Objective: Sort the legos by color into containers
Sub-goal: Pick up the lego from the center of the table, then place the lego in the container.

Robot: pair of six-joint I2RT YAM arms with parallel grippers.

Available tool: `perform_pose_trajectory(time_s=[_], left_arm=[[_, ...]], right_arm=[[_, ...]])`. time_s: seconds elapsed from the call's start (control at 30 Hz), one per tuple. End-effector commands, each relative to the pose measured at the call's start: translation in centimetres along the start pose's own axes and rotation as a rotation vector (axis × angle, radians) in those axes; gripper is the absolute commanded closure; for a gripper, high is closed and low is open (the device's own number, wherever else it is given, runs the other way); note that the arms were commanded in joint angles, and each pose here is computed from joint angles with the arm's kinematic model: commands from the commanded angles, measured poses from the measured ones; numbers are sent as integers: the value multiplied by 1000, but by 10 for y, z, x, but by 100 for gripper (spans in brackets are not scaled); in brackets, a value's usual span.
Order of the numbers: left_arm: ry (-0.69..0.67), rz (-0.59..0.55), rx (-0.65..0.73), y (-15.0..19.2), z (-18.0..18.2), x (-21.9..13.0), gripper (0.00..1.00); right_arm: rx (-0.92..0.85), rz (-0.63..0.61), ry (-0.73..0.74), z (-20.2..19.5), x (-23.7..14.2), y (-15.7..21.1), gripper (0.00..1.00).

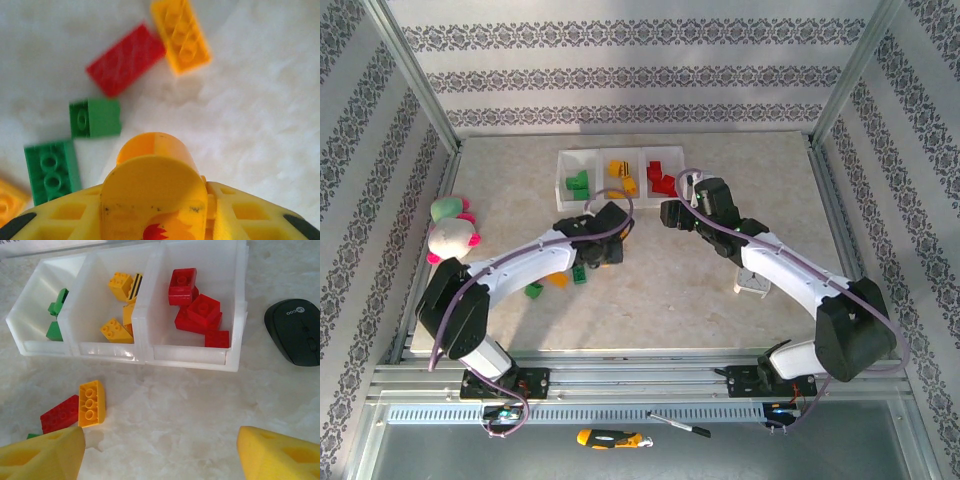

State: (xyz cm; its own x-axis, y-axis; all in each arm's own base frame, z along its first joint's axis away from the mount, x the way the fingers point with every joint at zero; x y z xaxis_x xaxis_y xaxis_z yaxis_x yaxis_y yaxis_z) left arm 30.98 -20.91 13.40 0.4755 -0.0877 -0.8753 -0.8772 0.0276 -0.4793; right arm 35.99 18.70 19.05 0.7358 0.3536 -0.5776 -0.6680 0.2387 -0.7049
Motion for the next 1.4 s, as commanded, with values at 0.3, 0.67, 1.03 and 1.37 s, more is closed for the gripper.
perform_pose_trajectory(time_s=[0.3,0.67,1.03,1.37], left_arm=[[-26,-192,58,-163,8,37,64],[-33,-153,57,-222,15,102,64],[-3,-131,53,-226,10,122,51],[32,-215,68,-241,8,52,13]], right_arm=[[24,-32,23,-6,-11,-4,20],[22,-54,52,-14,-18,-9,20],[30,-57,48,-14,-25,-9,20],[-84,-13,8,7,-23,2,19]])
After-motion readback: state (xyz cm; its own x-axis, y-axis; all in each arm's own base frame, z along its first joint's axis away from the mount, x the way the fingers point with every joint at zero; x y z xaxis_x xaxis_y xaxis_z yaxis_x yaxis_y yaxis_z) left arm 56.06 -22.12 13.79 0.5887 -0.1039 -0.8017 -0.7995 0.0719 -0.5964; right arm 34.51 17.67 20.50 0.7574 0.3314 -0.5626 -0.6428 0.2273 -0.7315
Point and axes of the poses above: each hand's point on the last joint's axis, 136 mm out from that joint toward the fingers, its own x axis out along the fingers, its own z axis along the line the jaws close on, y = z × x, the point moved 2 cm from there along -x, back along the fingers, and after that the axes turned 9 degrees about x, right-handed, at the moved point
